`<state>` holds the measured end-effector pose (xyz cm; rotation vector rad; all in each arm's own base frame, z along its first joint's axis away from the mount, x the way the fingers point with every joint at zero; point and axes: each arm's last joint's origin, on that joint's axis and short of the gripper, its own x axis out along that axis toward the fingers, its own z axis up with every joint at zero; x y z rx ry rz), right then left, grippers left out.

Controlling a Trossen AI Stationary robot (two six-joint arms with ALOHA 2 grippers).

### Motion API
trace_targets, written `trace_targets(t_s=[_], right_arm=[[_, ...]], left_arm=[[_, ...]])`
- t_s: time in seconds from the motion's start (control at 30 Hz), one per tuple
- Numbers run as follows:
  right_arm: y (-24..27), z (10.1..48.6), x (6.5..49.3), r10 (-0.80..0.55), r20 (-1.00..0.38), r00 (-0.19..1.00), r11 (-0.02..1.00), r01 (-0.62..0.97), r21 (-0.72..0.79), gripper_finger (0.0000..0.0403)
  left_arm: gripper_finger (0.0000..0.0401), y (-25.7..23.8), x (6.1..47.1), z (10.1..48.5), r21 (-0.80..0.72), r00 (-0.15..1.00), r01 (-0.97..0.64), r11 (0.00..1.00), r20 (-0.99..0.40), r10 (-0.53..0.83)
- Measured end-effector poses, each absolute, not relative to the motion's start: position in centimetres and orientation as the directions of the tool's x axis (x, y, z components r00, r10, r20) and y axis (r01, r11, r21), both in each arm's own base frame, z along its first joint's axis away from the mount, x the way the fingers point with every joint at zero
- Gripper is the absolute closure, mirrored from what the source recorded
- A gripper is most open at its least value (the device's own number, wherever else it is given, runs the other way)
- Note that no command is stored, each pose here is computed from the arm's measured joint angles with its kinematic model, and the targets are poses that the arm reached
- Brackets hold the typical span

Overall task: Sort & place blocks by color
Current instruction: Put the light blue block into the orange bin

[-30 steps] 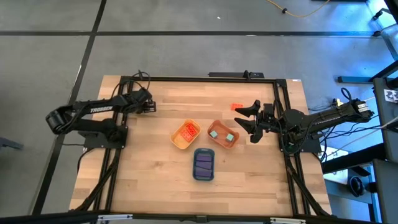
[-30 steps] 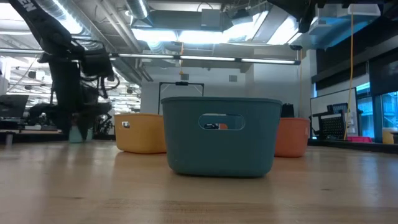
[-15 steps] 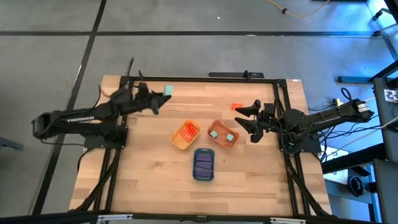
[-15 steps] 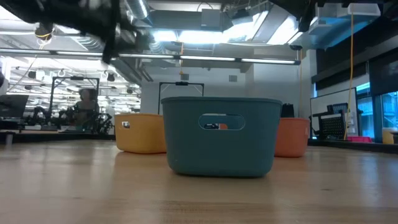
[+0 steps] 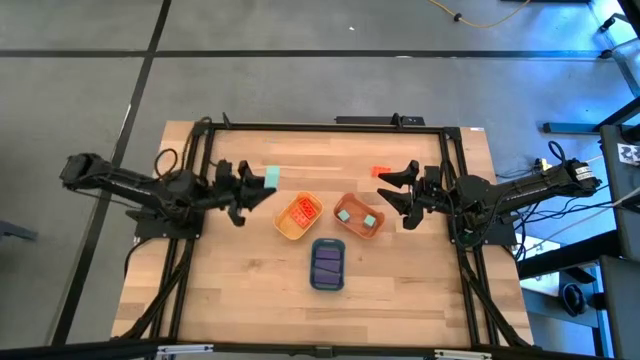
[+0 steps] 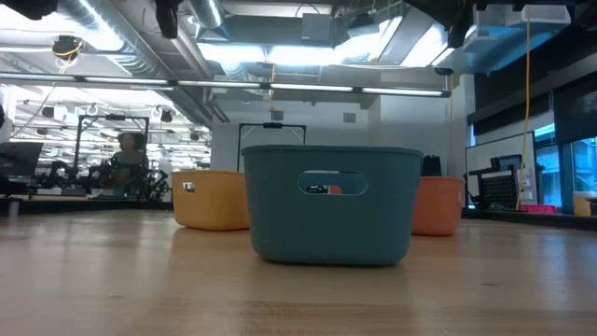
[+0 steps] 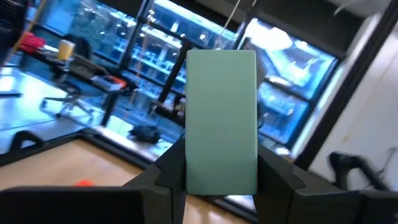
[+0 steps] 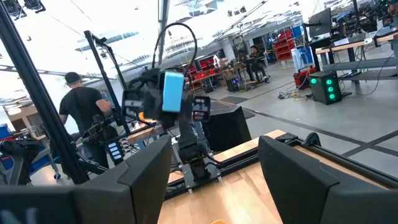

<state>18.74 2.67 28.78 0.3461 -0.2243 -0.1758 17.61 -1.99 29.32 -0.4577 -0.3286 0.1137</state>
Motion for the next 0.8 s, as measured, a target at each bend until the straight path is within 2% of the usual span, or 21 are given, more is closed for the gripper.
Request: trace_targets(t_s=[0.17,0.8], right_arm=[[2.67,28.8,18.74,-0.208,0.189,0.96,0.926,0.131,0.355,0.016],[2.67,28.79,18.74,-0.208,0.189,0.96,0.926,0.131,0.354,0.016]], left_arm=[[0.0279,-2.33,18.03,28.86,-0.388,0.942,-0.108,0.915,0.254,0.218],[0.0279,-2.31,18.02,28.88,-0.368,0.942,-0.116,0.923,0.255,0.22]])
